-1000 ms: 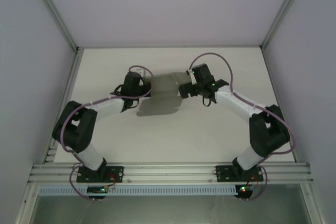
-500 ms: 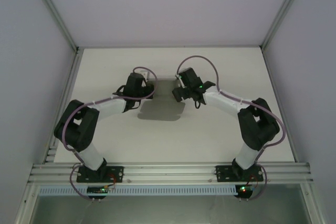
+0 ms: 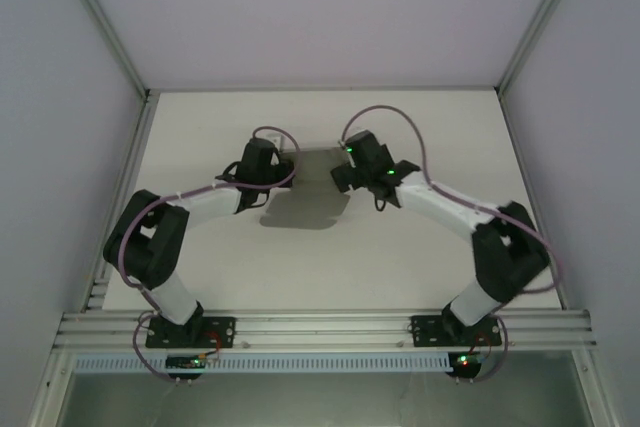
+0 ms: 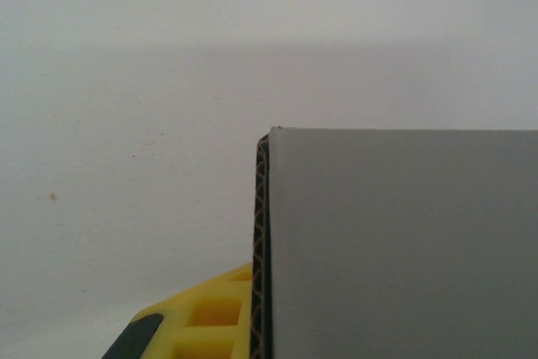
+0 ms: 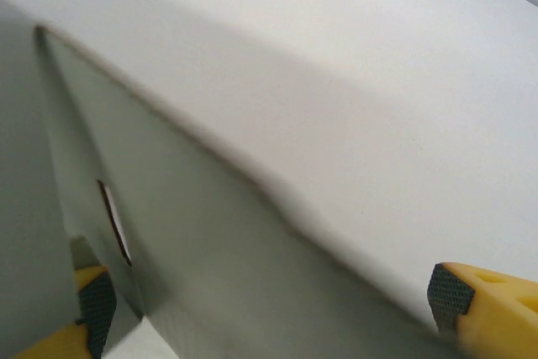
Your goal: Assemble paper box
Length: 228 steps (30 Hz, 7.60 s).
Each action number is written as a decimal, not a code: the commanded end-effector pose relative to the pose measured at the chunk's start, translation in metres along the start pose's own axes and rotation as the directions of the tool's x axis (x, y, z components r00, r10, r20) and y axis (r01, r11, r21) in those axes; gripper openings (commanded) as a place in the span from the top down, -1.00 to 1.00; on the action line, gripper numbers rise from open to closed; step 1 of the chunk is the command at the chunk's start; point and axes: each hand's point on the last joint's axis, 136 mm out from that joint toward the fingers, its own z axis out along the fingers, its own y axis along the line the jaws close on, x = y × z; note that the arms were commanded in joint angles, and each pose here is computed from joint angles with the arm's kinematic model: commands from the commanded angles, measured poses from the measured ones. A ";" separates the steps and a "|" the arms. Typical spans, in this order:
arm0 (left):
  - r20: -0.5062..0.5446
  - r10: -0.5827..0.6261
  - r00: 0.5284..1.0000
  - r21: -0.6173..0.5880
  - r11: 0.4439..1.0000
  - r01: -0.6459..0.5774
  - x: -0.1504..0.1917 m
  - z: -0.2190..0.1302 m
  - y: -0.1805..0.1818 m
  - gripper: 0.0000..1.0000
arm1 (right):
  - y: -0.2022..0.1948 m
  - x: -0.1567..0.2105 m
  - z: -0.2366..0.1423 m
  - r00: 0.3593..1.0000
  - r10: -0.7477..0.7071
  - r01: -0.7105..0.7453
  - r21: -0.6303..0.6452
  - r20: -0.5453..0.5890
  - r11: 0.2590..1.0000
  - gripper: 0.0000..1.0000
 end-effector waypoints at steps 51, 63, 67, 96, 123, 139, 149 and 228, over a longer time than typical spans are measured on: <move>0.035 0.005 0.999 0.100 0.995 -0.009 -0.018 -0.008 -0.040 1.00 | 0.001 -0.017 0.009 0.973 0.056 0.009 0.275 -0.226 0.961 1.00; 0.041 -0.010 0.999 0.099 0.995 0.006 -0.018 -0.009 -0.041 1.00 | -0.021 -0.016 0.018 0.954 0.059 0.111 0.529 -0.293 0.841 1.00; 0.043 -0.009 0.999 0.095 0.995 0.005 -0.018 -0.009 -0.040 1.00 | -0.010 -0.014 0.024 0.956 0.064 0.087 0.483 -0.287 0.871 1.00; 0.078 0.040 0.996 0.076 0.996 -0.046 -0.019 -0.012 -0.029 1.00 | -0.103 -0.030 -0.100 0.941 0.320 -0.329 0.074 0.109 0.942 -0.80; 0.069 0.037 0.997 0.060 0.997 -0.041 -0.023 -0.009 -0.028 1.00 | 0.054 -0.021 -0.035 0.987 0.147 -0.156 -0.667 -0.071 0.729 -0.17; -0.010 0.049 0.999 0.067 0.997 -0.049 -0.004 0.002 -0.030 1.00 | 0.053 0.000 0.045 0.988 0.109 -0.139 -0.332 -0.106 0.933 -0.22; -0.095 0.017 0.995 -0.010 1.000 -0.018 0.021 0.017 -0.017 1.00 | 0.079 0.025 0.051 0.986 0.133 -0.163 -0.440 -0.097 0.883 -0.34; -0.161 0.125 0.979 0.040 0.992 -0.120 0.036 0.023 -0.041 1.00 | 0.005 0.063 0.119 0.965 0.254 -0.252 0.042 -0.061 0.967 0.80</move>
